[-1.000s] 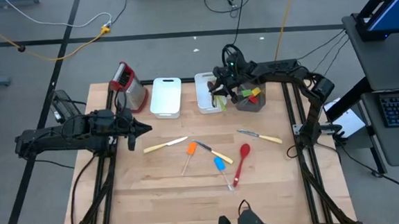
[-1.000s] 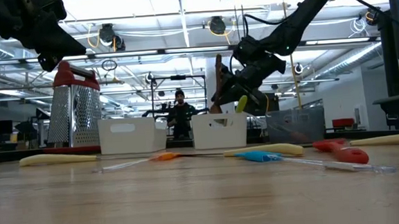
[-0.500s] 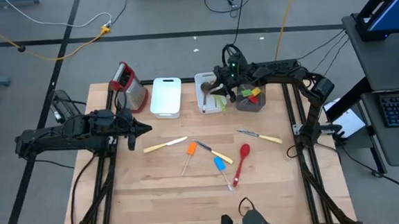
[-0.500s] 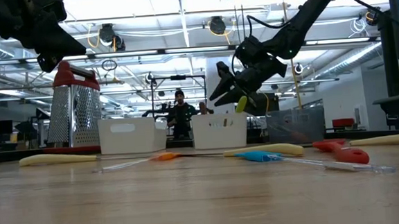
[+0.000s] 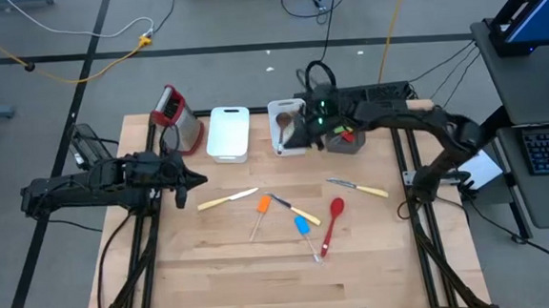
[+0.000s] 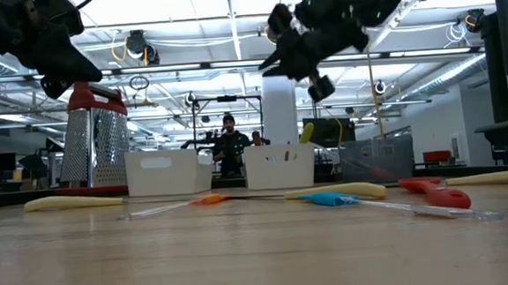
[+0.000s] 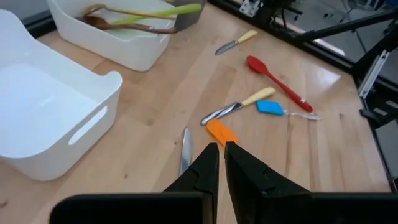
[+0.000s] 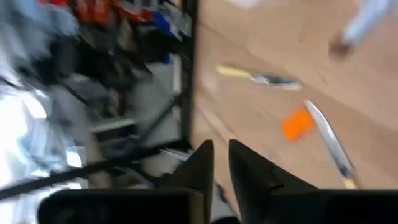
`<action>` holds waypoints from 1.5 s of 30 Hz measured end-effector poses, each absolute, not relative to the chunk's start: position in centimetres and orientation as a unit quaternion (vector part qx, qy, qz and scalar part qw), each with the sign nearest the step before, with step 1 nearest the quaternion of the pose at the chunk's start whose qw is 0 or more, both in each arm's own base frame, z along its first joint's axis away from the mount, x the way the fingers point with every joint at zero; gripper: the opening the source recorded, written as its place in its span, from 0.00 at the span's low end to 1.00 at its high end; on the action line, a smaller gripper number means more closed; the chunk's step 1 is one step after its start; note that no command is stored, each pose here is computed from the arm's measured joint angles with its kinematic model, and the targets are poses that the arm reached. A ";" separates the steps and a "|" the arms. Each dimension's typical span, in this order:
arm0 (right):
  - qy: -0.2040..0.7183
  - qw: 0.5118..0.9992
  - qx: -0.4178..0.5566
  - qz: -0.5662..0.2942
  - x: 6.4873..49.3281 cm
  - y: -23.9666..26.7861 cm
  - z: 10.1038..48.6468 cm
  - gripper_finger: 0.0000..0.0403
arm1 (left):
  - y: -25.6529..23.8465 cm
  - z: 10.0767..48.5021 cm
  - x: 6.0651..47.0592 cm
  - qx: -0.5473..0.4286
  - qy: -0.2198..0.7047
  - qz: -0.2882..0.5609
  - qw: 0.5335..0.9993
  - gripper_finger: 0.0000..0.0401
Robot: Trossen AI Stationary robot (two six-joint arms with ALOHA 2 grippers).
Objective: Pick & Place Kitchen Items
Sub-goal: Put the red serving spoon into the right white bin
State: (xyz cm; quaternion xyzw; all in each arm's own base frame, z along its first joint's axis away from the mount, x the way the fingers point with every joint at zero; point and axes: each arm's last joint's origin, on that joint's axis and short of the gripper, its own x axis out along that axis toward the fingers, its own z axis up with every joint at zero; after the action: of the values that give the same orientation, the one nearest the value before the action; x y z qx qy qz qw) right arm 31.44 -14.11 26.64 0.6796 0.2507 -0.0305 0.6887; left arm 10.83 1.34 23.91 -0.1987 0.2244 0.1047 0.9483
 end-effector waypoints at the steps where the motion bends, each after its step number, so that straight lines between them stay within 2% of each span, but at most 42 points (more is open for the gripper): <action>1: 0.262 0.696 0.667 -0.042 31.4 -12.9 27.0 0.09 | 1.3 23.9 10.8 -0.198 0.227 0.105 0.948 0.08; 5: 0.312 0.709 0.623 -0.114 30.3 -8.4 27.7 0.01 | 1.3 23.8 10.8 -0.188 0.230 0.103 0.950 0.08; 13: 0.338 0.695 0.585 -0.246 27.8 -4.3 28.5 0.03 | 1.3 23.8 10.8 -0.180 0.234 0.101 0.950 0.08; 18: 0.345 0.708 0.569 -0.237 27.4 -3.8 28.9 0.03 | 1.3 23.9 10.8 -0.183 0.226 0.101 0.952 0.08; 23: 0.361 0.754 0.507 -0.208 27.4 -3.8 28.9 0.03 | 1.3 23.9 10.8 -0.197 0.224 0.102 0.949 0.08; 27: 0.368 0.756 0.505 -0.196 27.7 -3.2 28.8 0.01 | 1.2 23.9 10.9 -0.173 0.232 0.066 0.955 0.08; 32: 0.396 0.737 0.508 -0.205 27.4 -0.8 28.4 0.00 | 1.0 24.2 10.3 -0.165 0.221 0.044 0.960 0.08; 40: 0.467 0.643 0.542 -0.273 26.4 3.7 26.8 0.00 | 0.8 25.5 7.9 -0.149 0.132 0.045 0.979 0.08; 45: 0.466 0.638 0.542 -0.285 26.1 4.2 26.8 0.01 | 0.6 26.1 6.5 -0.127 0.078 0.041 0.988 0.08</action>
State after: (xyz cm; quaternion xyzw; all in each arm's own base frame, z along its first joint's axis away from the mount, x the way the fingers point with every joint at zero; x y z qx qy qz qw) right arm 26.07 4.24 26.83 0.5420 0.4661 -0.2851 0.6385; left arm 6.50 0.62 26.11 -0.1273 0.0784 0.0408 0.9879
